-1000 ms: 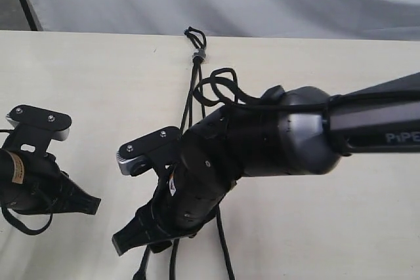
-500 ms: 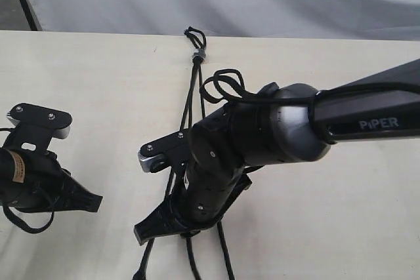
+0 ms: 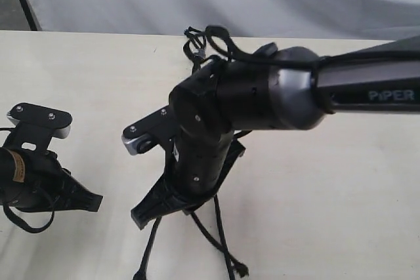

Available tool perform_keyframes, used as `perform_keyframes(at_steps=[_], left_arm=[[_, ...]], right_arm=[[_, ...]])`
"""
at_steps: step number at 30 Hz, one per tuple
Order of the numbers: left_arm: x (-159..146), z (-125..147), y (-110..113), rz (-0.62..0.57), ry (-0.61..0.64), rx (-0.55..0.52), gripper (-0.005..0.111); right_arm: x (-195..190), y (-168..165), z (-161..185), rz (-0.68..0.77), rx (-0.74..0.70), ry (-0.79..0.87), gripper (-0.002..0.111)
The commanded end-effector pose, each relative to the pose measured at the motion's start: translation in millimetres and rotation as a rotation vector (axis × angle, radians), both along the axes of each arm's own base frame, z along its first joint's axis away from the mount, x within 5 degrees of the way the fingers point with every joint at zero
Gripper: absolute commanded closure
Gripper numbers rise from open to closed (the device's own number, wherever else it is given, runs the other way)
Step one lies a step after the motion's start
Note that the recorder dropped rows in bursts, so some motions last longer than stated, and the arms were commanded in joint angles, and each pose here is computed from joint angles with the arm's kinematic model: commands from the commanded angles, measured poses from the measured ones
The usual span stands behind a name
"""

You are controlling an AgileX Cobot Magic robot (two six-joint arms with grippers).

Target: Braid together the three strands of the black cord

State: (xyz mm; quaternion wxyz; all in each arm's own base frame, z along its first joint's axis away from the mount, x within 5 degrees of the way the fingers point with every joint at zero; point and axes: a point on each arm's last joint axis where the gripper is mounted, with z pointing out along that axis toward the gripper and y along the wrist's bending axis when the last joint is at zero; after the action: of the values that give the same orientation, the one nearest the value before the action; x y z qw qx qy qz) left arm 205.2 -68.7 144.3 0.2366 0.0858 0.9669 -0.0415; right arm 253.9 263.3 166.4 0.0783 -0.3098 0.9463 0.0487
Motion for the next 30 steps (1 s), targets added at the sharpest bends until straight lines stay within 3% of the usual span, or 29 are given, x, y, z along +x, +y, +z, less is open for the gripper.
perform_keyframes(at_steps=[1,8,13,18,24,30], left_arm=[[0.1,-0.5,0.3,0.010,0.000,-0.007,0.107],[0.1,-0.5,0.3,0.010,0.000,-0.007,0.107],[0.1,-0.5,0.3,0.010,0.000,-0.007,0.107],[0.1,-0.5,0.3,0.010,0.000,-0.007,0.107],[0.1,-0.5,0.3,0.010,0.000,-0.007,0.107],[0.1,-0.5,0.3,0.010,0.000,-0.007,0.107]], right_arm=[[13.9,-23.4,29.6,-0.005,-0.049,-0.066,0.109],[53.8,-92.3,45.6,-0.189,-0.117,-0.104,0.109],[75.8,-143.7,32.7,-0.345,-0.142,-0.062,0.109],[73.8,-180.6,8.5,-0.438,-0.150,-0.025,0.109],[60.7,-205.7,-19.9,-0.522,-0.114,-0.003,0.109],[50.6,-207.5,-32.2,-0.527,-0.108,0.012,0.109]])
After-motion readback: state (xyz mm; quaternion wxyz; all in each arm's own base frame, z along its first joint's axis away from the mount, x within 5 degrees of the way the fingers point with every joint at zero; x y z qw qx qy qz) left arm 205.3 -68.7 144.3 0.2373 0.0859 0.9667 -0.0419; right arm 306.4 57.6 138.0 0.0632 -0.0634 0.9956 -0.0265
